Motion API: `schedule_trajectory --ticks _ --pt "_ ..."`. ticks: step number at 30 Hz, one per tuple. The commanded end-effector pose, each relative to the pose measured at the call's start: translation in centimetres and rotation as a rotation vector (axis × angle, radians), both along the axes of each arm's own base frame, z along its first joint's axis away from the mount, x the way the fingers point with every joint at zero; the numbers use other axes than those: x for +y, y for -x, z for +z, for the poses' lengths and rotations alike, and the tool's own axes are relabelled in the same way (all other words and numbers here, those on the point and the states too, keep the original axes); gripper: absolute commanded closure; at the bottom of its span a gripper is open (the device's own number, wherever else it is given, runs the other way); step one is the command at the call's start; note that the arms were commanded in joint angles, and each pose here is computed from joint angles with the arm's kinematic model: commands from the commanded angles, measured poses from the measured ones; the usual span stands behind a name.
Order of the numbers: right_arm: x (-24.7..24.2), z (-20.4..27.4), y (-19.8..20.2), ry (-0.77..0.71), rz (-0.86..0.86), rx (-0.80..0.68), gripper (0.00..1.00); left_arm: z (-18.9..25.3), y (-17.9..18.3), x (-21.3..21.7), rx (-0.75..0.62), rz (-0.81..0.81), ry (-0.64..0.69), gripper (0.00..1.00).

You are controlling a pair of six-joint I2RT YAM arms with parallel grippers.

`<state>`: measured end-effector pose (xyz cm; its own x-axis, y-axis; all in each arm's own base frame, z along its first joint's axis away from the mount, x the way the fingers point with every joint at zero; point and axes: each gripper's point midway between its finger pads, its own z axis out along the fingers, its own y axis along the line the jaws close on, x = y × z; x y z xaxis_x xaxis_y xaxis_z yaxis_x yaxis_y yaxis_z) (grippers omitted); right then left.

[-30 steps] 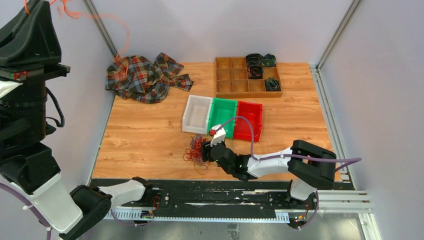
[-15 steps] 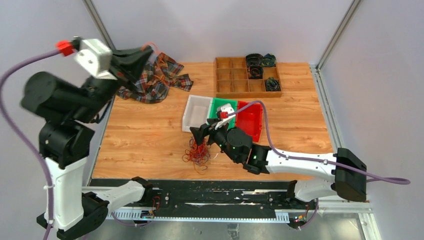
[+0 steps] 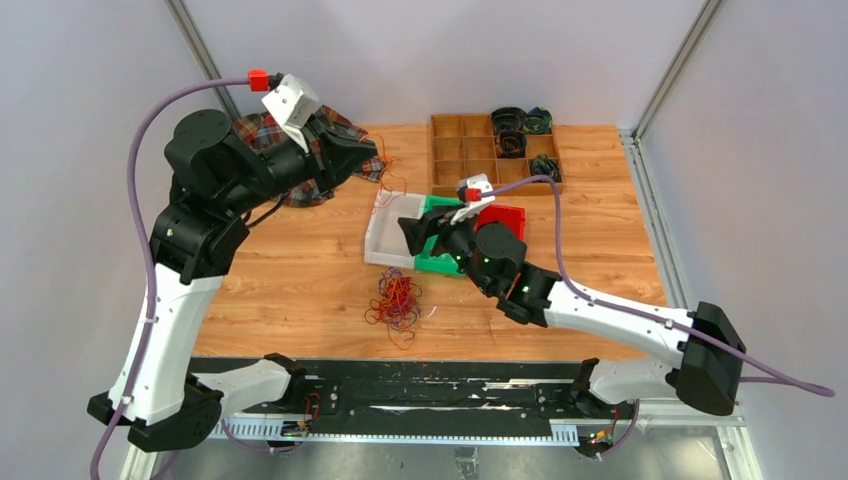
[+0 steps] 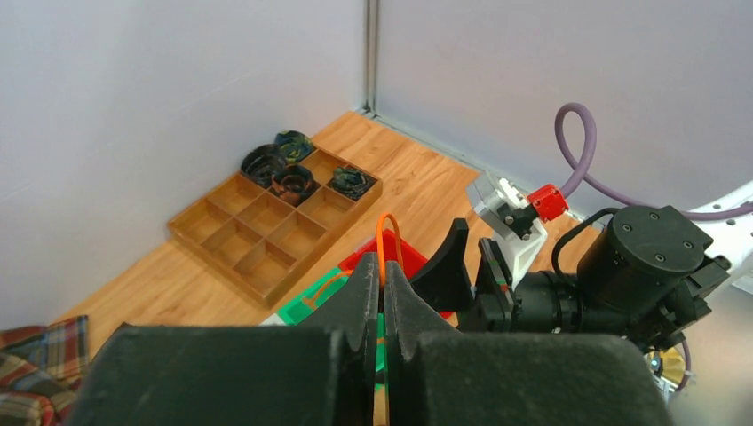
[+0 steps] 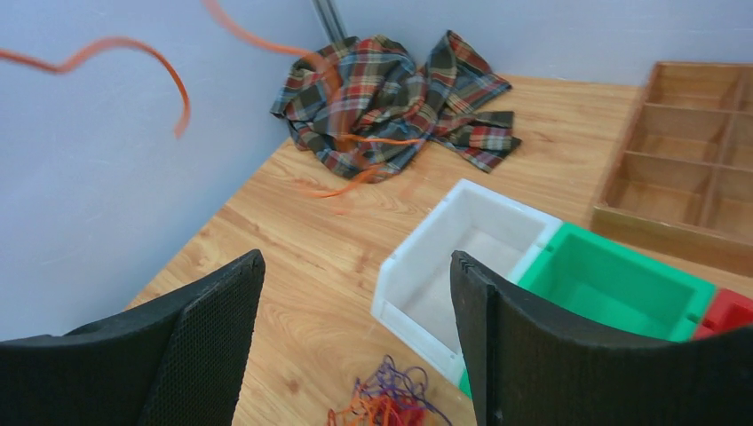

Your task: Untangle the cables

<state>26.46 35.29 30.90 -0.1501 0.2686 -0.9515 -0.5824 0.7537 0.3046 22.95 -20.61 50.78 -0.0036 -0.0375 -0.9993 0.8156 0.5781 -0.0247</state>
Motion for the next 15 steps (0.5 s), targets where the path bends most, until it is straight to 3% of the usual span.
schedule_trajectory --ticks 1,15 --pt "-3.7 -1.0 -0.4 0.01 -0.068 0.028 0.24 1.1 -0.1 -1.2 -0.014 -0.062 0.03 0.99" --pt "-17.3 -4.8 1.1 0.108 -0.384 0.107 0.24 1.0 -3.4 -6.8 0.041 -0.216 0.086 0.99"
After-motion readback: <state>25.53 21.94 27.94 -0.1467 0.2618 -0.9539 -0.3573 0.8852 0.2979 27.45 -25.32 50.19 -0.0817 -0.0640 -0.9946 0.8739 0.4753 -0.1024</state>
